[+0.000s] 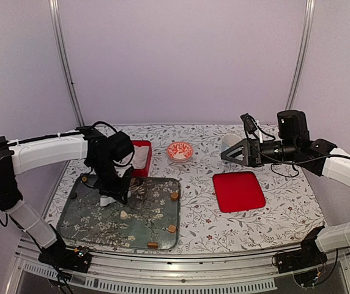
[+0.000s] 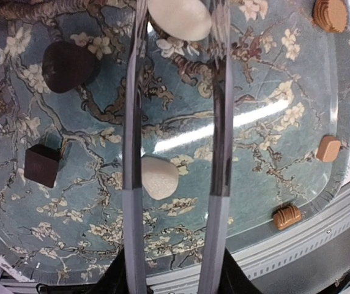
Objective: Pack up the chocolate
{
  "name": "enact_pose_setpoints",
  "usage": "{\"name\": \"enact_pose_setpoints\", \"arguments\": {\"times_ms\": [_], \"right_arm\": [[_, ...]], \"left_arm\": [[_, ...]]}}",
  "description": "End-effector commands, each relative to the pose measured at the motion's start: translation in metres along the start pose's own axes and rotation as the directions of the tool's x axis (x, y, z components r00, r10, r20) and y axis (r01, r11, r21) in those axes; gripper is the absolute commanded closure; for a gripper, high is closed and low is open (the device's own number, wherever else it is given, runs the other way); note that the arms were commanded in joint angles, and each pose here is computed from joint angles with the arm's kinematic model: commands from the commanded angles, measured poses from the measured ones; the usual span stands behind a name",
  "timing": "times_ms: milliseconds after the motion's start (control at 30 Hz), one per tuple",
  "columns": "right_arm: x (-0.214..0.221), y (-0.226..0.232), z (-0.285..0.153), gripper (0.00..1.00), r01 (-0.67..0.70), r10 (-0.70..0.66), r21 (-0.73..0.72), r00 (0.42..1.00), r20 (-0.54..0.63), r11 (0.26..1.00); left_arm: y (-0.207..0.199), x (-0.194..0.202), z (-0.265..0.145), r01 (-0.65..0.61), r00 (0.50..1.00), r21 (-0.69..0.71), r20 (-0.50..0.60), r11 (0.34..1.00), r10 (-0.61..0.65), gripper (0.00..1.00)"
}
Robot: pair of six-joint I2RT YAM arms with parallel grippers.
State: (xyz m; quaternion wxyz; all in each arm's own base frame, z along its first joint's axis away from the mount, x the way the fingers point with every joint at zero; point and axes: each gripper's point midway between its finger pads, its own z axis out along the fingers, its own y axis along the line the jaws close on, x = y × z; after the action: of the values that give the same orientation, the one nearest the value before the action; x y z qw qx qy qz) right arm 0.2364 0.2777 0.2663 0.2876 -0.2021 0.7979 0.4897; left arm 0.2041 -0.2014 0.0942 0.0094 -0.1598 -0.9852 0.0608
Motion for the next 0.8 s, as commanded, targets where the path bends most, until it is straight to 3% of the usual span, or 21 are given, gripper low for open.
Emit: {"name": "enact_pose_setpoints", "arguments": {"times_ms": [0,233,533,767], "right_arm": [[0.001,-0.002,-0.004,0.01,-0.009,0.009,0.014,1.0,0.013,1.0],[0.002,-0.002,-0.004,0.01,-0.01,0.01,0.014,1.0,0.011,1.0],[0.001,-0.002,-0.005,0.01,-0.009,0.009,0.019,1.0,0.018,1.0],[0.002,-0.007,-0.004,0.01,-0.021,0.021,0.032,1.0,0.018,0.999]], "left_arm": [[-0.002,0.004,-0.026,-0.013,0.999,0.015,0.051,1.0,0.013,0.69],[0.007,0.005,-0.051,0.019,0.995,0.059,0.092,0.998,-0.024,0.69],[0.057,-0.045,-0.097,0.14,0.956,0.074,0.248,0.987,-0.154,0.69],[0.099,-0.076,-0.104,0.254,0.92,0.042,0.298,0.966,-0.255,0.69]]}}
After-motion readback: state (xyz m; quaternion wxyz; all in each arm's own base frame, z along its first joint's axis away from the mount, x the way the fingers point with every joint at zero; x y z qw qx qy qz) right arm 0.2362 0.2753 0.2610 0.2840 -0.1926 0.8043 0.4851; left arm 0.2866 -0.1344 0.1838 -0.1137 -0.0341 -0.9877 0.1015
